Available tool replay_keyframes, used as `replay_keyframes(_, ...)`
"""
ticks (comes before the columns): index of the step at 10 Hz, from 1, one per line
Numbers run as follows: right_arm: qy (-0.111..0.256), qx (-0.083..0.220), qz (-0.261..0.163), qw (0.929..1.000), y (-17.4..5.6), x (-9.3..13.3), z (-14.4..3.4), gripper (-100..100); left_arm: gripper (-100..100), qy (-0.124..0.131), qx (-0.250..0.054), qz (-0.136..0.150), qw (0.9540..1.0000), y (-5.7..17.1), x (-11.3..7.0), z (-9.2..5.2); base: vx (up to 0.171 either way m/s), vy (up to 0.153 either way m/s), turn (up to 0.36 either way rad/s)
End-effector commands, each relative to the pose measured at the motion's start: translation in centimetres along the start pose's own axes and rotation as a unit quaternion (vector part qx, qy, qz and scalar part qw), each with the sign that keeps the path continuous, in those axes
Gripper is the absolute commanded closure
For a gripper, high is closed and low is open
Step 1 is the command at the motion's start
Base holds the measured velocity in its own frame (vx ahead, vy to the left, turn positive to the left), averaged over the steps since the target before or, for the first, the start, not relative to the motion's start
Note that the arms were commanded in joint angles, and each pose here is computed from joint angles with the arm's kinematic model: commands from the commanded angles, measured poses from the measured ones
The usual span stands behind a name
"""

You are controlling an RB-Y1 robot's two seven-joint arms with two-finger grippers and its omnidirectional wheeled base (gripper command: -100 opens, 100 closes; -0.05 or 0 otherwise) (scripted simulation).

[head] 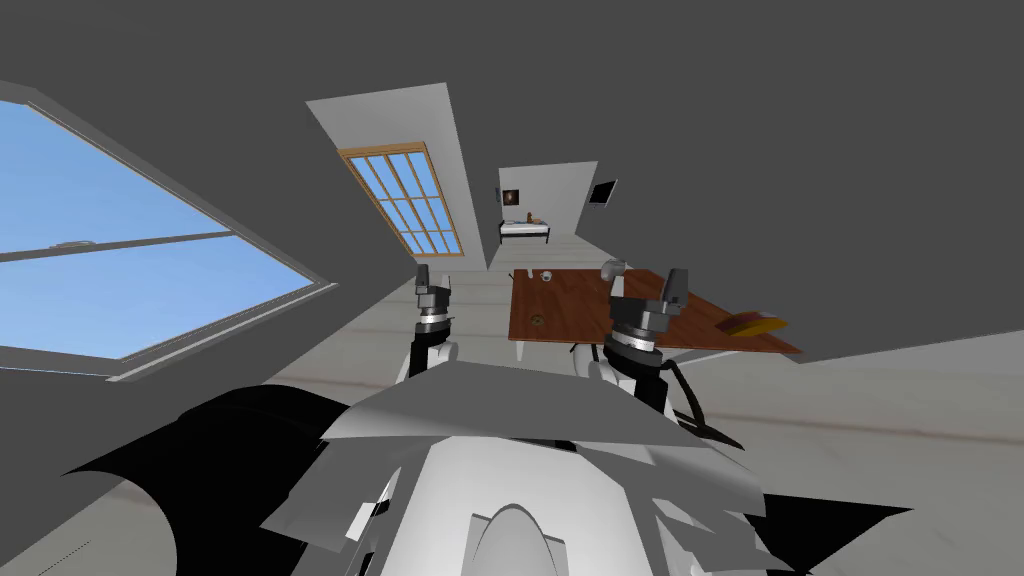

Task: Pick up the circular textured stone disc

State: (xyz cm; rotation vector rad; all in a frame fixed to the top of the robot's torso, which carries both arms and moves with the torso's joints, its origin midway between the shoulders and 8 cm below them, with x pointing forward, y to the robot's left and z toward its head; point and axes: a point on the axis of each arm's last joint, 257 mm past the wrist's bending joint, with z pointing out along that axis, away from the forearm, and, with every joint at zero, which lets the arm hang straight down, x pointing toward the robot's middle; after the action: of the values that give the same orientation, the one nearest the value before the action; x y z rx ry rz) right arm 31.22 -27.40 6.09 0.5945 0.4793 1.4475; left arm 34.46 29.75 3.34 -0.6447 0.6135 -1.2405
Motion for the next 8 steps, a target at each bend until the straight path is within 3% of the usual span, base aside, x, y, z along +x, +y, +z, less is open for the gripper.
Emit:
replay_keyframes(1,0.017,0.008,-0.002,0.9998,-0.7,0.6,-0.2,-100,0,0.0,0.0,0.0,1.0,0.0,0.0,0.0,-0.013,-0.006,0.053)
replay_keyframes(5,0.088,0.046,-0.012,0.995,-4.6,3.5,-2.0,-100,0,0.0,0.0,0.0,1.0,0.0,0.0,0.0,-0.05,-0.028,0.128)
replay_keyframes(6,0.089,0.049,-0.013,0.9948,-4.8,3.5,-2.1,-100,0,0.0,0.0,0.0,1.0,0.0,0.0,0.0,-0.049,-0.029,0.055)
replay_keyframes(8,0.134,0.073,-0.019,0.9881,-7.3,5.3,-3.7,-100,0,0.0,0.0,0.0,1.0,0.0,0.0,0.0,-0.057,-0.023,0.196)
